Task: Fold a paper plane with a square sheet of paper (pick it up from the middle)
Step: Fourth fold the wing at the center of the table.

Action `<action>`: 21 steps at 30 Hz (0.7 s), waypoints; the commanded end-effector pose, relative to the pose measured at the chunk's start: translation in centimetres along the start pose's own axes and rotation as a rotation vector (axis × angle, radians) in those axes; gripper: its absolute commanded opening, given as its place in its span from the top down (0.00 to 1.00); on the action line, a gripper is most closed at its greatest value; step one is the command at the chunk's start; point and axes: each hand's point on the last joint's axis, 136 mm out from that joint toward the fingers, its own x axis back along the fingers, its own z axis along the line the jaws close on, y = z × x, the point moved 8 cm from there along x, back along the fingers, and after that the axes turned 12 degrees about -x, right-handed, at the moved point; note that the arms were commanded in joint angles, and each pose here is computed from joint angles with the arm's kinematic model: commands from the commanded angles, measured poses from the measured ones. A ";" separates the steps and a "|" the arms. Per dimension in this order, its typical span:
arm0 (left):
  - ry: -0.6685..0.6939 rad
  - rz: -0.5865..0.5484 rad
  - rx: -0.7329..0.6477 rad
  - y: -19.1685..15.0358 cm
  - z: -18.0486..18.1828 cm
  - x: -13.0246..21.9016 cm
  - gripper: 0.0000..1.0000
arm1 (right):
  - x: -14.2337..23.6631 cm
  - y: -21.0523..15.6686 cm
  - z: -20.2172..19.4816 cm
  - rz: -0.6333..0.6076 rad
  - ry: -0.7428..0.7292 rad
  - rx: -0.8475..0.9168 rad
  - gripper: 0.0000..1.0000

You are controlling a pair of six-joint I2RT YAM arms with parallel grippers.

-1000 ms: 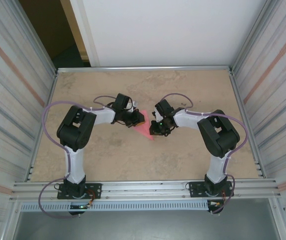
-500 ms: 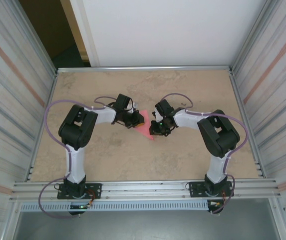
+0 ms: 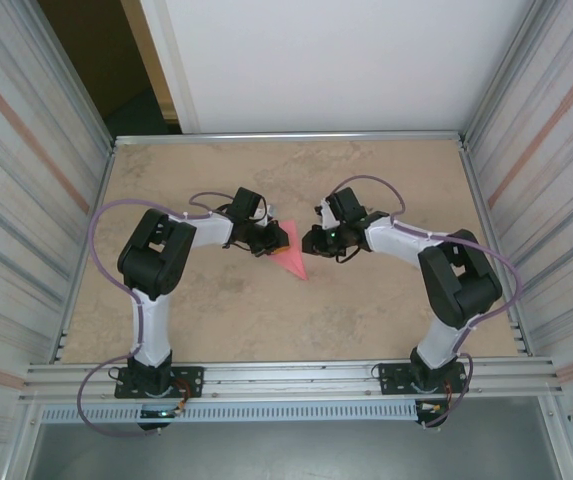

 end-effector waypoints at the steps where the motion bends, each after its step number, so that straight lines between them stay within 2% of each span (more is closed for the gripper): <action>1: 0.069 0.049 0.034 -1.0 1.6 -0.7 0.86 | -1.5 -0.2 1.4 0.096 0.113 0.008 0.85; 8: 0.057 0.051 0.027 -0.9 1.4 -0.7 0.86 | -3.5 0.3 0.7 0.130 0.104 -0.011 0.91; 21: 0.044 0.047 0.021 -0.8 1.0 -0.4 0.85 | -5.8 -0.7 -1.6 0.198 0.030 -0.053 0.92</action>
